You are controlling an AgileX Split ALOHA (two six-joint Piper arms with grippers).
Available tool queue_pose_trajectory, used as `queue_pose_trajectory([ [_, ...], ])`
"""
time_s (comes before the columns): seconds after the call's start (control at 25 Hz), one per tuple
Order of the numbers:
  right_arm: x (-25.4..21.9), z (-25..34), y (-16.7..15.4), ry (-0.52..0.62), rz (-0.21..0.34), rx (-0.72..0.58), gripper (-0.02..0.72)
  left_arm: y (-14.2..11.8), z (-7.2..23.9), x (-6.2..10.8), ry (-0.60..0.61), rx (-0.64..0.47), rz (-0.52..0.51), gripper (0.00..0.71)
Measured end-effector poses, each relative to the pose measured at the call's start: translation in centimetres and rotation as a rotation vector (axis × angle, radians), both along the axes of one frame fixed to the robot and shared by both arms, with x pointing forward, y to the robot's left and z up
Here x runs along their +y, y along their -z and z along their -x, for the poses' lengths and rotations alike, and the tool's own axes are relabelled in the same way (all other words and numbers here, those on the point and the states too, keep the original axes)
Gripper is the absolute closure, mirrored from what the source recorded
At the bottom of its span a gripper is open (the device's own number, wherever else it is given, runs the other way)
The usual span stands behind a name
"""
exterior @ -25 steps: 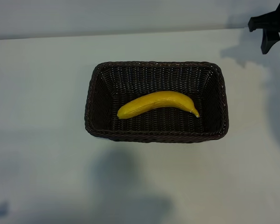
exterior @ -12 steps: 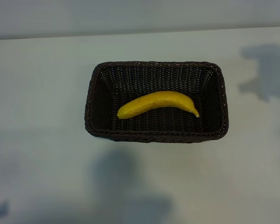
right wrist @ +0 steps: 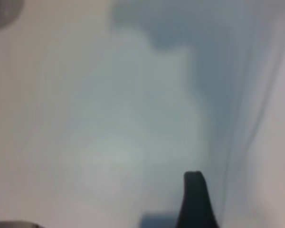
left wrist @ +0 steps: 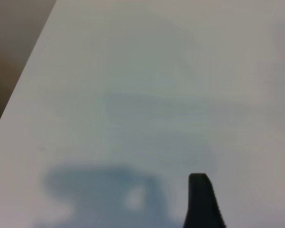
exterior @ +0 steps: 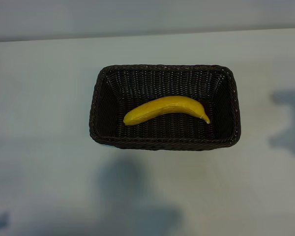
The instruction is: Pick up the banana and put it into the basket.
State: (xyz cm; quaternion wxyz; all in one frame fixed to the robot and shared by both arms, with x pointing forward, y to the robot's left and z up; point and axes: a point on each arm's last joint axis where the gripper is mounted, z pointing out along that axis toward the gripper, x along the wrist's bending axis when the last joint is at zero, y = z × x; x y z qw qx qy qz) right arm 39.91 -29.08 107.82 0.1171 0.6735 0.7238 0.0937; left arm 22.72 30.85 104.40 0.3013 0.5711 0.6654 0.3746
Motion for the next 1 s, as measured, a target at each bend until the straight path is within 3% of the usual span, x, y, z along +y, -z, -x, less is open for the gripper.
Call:
queue_pose_trajectory([
  [0.48,-0.5,7.9,5.5,-0.006,-0.014,-0.146,0.197,0.0,0.0,0.0,-0.001,0.000,0.001,0.227],
  [1.0,-0.7,9.0,4.8,0.012,-0.023,-0.258,0.197,0.0,0.0,0.0,-0.001,0.000,0.001,0.227],
])
